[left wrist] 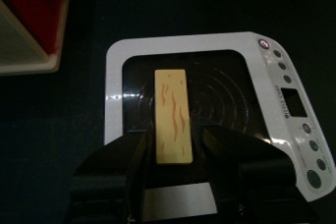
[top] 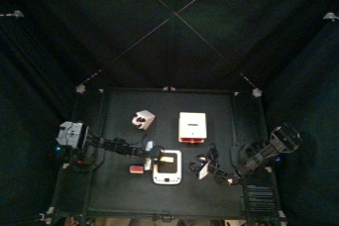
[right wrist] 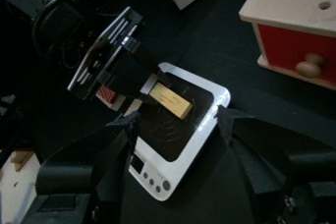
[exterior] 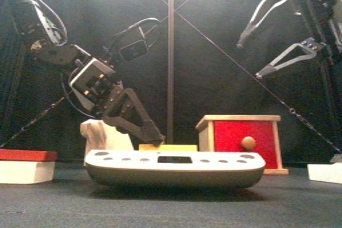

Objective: Grab salmon sushi

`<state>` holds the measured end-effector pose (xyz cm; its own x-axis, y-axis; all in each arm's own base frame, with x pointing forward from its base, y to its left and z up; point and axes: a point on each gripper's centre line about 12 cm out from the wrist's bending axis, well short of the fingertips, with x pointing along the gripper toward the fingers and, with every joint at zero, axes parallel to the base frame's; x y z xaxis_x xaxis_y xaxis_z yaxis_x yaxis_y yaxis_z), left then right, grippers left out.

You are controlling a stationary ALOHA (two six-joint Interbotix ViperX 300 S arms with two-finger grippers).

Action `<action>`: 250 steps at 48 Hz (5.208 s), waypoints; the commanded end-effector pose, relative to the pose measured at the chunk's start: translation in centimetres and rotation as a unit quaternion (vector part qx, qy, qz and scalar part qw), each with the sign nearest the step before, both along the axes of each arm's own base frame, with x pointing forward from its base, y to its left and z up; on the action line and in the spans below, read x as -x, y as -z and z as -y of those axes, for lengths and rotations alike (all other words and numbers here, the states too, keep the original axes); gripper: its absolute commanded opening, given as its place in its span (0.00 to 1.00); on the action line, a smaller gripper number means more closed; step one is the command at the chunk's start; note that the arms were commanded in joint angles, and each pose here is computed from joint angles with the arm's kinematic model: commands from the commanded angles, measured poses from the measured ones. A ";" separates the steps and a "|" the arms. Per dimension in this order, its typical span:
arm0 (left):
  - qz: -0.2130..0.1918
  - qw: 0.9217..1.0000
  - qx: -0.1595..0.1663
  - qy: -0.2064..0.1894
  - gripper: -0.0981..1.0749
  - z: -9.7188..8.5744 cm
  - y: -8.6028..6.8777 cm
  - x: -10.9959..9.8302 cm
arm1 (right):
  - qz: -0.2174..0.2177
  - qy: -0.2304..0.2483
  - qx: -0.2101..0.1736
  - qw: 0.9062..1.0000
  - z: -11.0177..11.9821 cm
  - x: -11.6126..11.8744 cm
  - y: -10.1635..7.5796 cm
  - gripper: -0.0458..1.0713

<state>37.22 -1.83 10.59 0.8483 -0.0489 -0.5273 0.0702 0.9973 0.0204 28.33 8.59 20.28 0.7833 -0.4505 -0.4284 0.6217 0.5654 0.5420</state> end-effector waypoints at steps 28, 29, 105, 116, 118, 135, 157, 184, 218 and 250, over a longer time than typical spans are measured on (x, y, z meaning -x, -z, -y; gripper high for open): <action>0.048 0.998 -0.011 0.032 0.72 1.1 -3.9 1.8 | -0.022 0.072 -0.102 0.992 0.0 -0.4 -0.7 0.89; 0.049 0.998 -0.011 0.031 0.72 1.0 -3.9 2.0 | -0.023 0.076 -0.106 0.991 0.1 -0.4 -0.6 0.89; -0.076 0.996 0.012 0.042 0.72 3.1 -4.4 9.0 | -0.067 -0.256 -0.016 0.964 4.5 -6.6 -4.2 0.89; -0.102 0.994 0.045 0.021 0.72 3.1 -3.5 11.2 | -0.087 -0.300 0.066 0.948 3.6 -6.9 -3.5 0.89; -0.107 0.993 0.046 0.022 0.72 3.3 -3.4 11.4 | -0.092 -0.309 0.079 0.943 3.4 -6.9 -3.3 0.89; -0.160 0.985 0.043 0.040 0.72 4.4 -2.3 12.1 | -0.127 -0.310 0.097 0.937 2.5 -8.0 -1.8 0.89; -0.224 0.973 0.046 0.041 0.72 5.4 -1.2 11.2 | -0.140 -0.307 0.097 0.936 1.4 -8.0 -1.8 0.89; -0.236 0.970 0.033 0.048 0.72 5.5 -0.8 10.9 | -0.146 -0.307 0.097 0.935 1.3 -8.4 -1.3 0.89; -0.235 0.970 0.034 0.044 0.73 5.3 -0.8 10.8 | -0.152 -0.305 0.097 0.935 1.5 -8.6 -0.8 0.89; -0.257 0.965 0.027 0.043 0.69 5.1 -0.1 10.9 | -0.153 -0.304 0.097 0.935 1.5 -8.7 -0.8 0.89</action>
